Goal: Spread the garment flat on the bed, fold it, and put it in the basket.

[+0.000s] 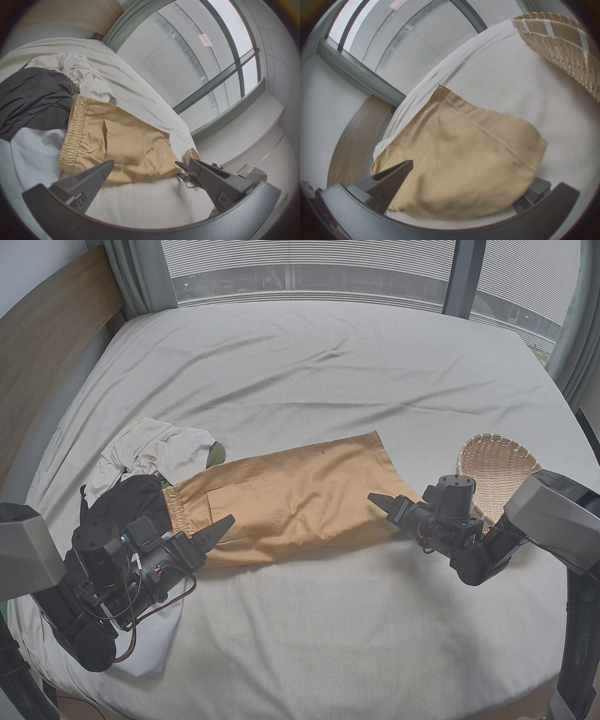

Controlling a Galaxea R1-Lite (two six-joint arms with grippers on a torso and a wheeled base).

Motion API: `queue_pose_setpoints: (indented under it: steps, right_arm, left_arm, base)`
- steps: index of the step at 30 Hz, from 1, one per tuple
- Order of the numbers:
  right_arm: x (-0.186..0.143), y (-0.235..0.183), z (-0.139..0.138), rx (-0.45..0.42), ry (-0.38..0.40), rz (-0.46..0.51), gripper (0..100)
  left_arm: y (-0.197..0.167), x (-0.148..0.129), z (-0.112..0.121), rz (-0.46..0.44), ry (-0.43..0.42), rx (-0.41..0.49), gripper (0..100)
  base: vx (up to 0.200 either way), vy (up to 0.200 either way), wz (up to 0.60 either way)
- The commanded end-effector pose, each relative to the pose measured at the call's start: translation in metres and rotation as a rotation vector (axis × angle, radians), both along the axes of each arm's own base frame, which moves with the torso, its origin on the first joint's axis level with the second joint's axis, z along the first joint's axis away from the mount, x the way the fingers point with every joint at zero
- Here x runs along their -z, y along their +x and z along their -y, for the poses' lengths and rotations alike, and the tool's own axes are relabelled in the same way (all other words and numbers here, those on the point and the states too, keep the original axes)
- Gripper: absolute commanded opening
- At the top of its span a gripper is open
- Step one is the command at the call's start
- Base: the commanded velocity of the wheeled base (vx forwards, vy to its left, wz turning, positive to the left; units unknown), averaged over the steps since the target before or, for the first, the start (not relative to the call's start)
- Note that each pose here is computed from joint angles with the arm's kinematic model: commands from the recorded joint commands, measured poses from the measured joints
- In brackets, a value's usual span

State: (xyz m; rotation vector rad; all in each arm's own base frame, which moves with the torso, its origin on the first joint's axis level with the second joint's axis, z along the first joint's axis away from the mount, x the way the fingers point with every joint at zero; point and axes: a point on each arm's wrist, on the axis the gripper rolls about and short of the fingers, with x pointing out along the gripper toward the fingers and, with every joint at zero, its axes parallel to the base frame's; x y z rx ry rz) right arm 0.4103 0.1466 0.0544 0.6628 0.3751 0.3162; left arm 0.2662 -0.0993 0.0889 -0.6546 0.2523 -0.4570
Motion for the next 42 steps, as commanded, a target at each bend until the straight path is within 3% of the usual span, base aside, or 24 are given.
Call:
queue_pose_setpoints:
  steps: [1, 8, 13, 18, 23, 27, 35, 36, 42]
  right_arm:
    - [0.001, 0.005, -0.005, 0.001, 0.014, 0.009, 0]
    - [0.003, -0.009, 0.001, 0.009, 0.044, 0.042, 0]
    - [-0.005, -0.042, 0.013, 0.018, 0.034, 0.047, 0]
    - [-0.017, -0.065, 0.034, 0.058, 0.011, 0.053, 0]
    - [-0.011, -0.080, 0.059, 0.095, -0.069, 0.043, 0]
    - [-0.008, -0.085, 0.075, 0.118, -0.085, 0.036, 0]
    - [-0.001, -0.091, 0.074, 0.088, -0.074, 0.051, 0]
    - [-0.001, -0.091, 0.074, 0.082, -0.071, 0.050, 100]
    - [0.003, -0.097, 0.076, 0.083, -0.077, 0.024, 100]
  left_arm:
    - [0.003, 0.002, -0.004, -0.005, 0.001, -0.016, 100]
    - [0.010, 0.019, -0.015, -0.065, 0.021, -0.064, 100]
    - [0.015, 0.029, -0.024, -0.099, 0.031, -0.101, 100]
    - [0.015, 0.028, -0.022, -0.093, 0.026, -0.092, 100]
    - [0.015, 0.030, -0.017, -0.100, 0.029, -0.075, 100]
    - [0.017, 0.039, -0.012, -0.123, 0.037, -0.061, 100]
    - [0.031, 0.064, -0.003, -0.167, 0.061, -0.046, 100]
    - [0.033, 0.066, -0.002, -0.170, 0.062, -0.048, 100]
    - [0.037, 0.078, -0.001, -0.196, 0.071, -0.045, 100]
  base:
    - [0.000, 0.000, 0.00]
    - [0.000, 0.000, 0.00]
    - [0.000, 0.000, 0.00]
    - [0.000, 0.000, 0.00]
    - [0.000, 0.000, 0.00]
    - [0.000, 0.000, 0.00]
    - [0.000, 0.000, 0.00]
    - [0.000, 0.000, 0.00]
    - [0.000, 0.000, 0.00]
